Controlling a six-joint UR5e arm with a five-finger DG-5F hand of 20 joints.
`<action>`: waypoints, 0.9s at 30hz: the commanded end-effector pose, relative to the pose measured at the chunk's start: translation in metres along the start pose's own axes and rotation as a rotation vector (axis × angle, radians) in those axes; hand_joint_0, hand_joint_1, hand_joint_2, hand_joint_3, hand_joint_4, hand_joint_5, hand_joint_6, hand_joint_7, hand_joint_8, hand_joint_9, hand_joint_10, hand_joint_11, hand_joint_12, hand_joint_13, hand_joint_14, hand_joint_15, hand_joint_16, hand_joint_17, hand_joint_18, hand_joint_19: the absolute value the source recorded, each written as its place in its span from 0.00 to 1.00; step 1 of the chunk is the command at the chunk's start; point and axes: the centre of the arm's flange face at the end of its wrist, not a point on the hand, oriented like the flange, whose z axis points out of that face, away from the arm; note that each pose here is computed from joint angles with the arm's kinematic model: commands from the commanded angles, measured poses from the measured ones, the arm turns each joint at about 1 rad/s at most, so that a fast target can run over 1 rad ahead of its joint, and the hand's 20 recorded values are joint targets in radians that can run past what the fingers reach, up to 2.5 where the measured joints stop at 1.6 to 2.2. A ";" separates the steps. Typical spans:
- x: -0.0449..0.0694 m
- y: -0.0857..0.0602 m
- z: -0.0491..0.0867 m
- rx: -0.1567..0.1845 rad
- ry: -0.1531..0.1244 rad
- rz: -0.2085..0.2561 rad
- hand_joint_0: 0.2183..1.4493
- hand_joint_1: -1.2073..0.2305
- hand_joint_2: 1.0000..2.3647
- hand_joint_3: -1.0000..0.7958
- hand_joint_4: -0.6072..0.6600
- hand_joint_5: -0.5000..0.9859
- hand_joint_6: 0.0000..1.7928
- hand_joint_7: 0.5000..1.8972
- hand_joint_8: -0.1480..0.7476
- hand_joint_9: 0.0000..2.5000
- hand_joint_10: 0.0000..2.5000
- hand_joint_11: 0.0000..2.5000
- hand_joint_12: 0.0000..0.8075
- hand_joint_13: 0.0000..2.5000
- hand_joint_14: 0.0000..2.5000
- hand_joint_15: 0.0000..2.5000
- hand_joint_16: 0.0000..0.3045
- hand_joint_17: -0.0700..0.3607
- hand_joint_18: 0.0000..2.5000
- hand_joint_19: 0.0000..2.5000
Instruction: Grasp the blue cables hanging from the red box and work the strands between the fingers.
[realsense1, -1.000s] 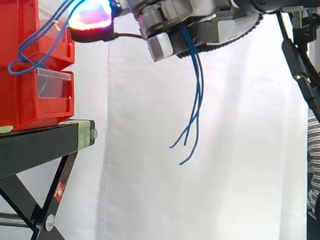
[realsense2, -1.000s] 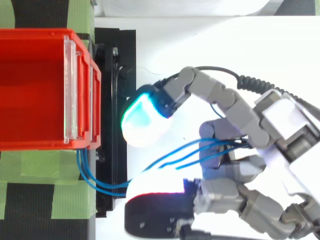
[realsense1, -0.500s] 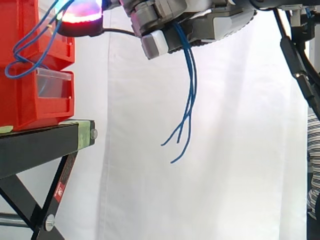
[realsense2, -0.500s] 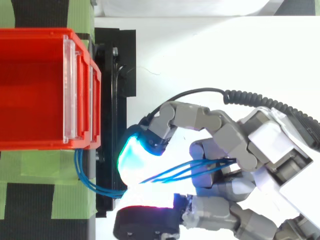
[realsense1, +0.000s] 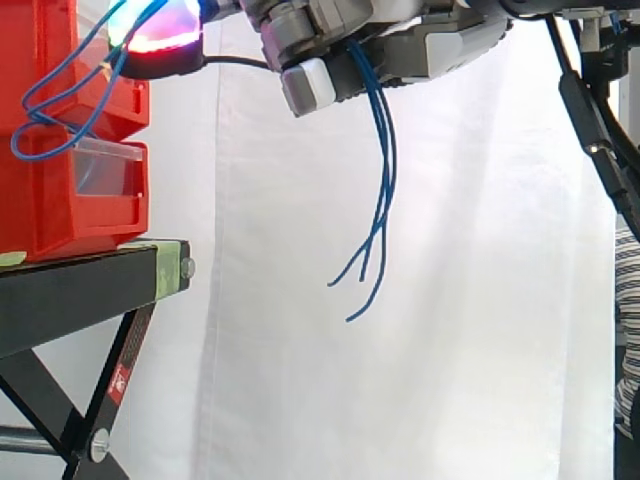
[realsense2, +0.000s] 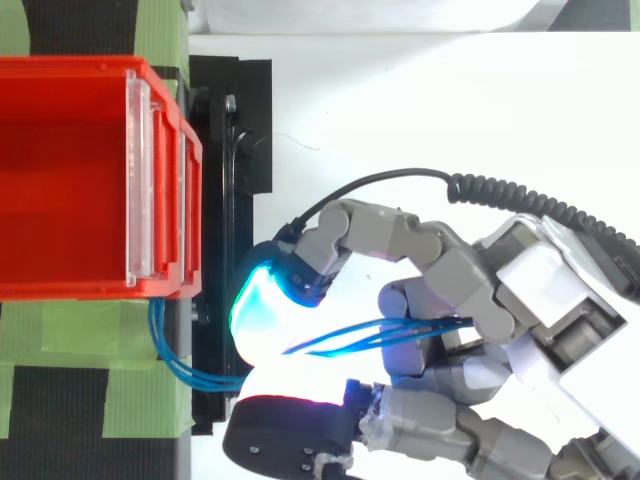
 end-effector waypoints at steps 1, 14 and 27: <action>0.000 -0.001 0.000 0.001 0.000 -0.001 0.87 0.42 0.02 0.53 0.62 0.50 0.20 0.55 0.59 0.39 1.00 1.00 0.52 0.43 1.00 0.66 0.15 0.40 0.58 0.47; 0.001 0.000 0.000 -0.001 -0.002 0.005 0.56 0.47 0.08 0.60 0.77 0.54 0.01 0.41 0.59 0.39 1.00 1.00 0.52 0.43 1.00 0.66 0.15 0.40 0.58 0.47; 0.000 0.000 0.000 0.001 -0.003 0.005 0.52 0.43 0.01 0.27 0.67 0.49 0.01 0.54 0.59 0.39 1.00 1.00 0.52 0.43 1.00 0.66 0.15 0.40 0.58 0.47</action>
